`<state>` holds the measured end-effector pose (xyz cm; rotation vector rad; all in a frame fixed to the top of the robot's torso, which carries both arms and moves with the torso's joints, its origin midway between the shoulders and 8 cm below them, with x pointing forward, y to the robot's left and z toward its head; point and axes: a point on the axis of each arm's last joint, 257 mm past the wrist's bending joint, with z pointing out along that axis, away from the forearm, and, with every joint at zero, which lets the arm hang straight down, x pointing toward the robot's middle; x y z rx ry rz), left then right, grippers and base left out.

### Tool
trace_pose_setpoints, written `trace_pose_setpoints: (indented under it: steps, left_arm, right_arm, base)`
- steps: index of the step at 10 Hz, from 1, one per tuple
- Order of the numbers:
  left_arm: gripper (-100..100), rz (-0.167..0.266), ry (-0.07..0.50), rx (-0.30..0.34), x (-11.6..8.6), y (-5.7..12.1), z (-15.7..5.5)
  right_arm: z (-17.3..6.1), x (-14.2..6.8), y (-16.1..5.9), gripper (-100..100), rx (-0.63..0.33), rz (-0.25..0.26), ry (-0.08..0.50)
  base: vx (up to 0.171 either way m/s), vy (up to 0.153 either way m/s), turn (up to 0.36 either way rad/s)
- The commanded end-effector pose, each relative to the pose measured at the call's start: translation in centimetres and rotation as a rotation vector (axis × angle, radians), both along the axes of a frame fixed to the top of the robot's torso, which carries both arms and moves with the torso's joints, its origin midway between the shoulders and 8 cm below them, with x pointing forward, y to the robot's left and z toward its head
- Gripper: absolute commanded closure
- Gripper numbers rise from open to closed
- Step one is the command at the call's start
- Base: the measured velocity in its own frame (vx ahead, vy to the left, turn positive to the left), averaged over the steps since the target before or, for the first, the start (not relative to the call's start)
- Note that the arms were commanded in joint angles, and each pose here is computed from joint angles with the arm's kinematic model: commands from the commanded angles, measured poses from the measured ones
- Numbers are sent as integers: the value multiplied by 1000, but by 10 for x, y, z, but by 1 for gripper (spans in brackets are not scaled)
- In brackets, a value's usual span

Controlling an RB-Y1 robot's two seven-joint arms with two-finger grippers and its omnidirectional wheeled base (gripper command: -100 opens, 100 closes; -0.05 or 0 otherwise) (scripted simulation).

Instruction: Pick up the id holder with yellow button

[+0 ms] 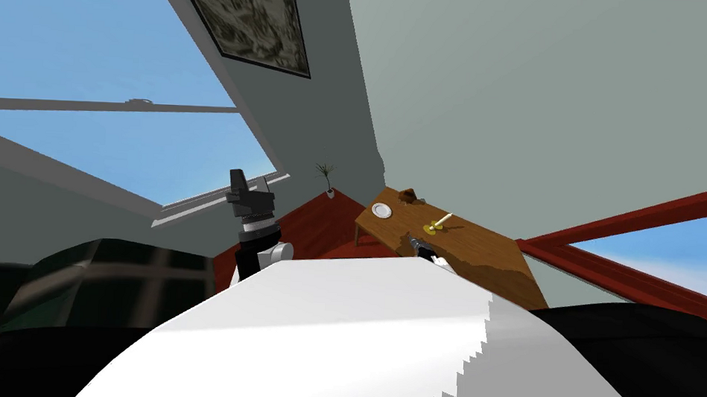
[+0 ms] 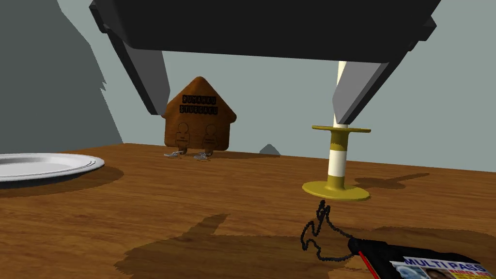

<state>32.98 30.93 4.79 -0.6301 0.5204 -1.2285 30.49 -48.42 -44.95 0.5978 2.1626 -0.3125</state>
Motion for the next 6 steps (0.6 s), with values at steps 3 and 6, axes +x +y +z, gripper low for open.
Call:
trace_pose_setpoints:
  steps: [3, 6]
  left_arm:
    - [0, 0, 0, 0, 0, 0, 0]
    - [0, 0, 0, 0, 0, 0, 0]
  right_arm:
    - [-26, -39, -34, -100, -88, -29, 154]
    - [-35, -55, -48, -100, -125, -42, 220]
  base:
    - [16, 30, 115]
    - [16, 23, 96]
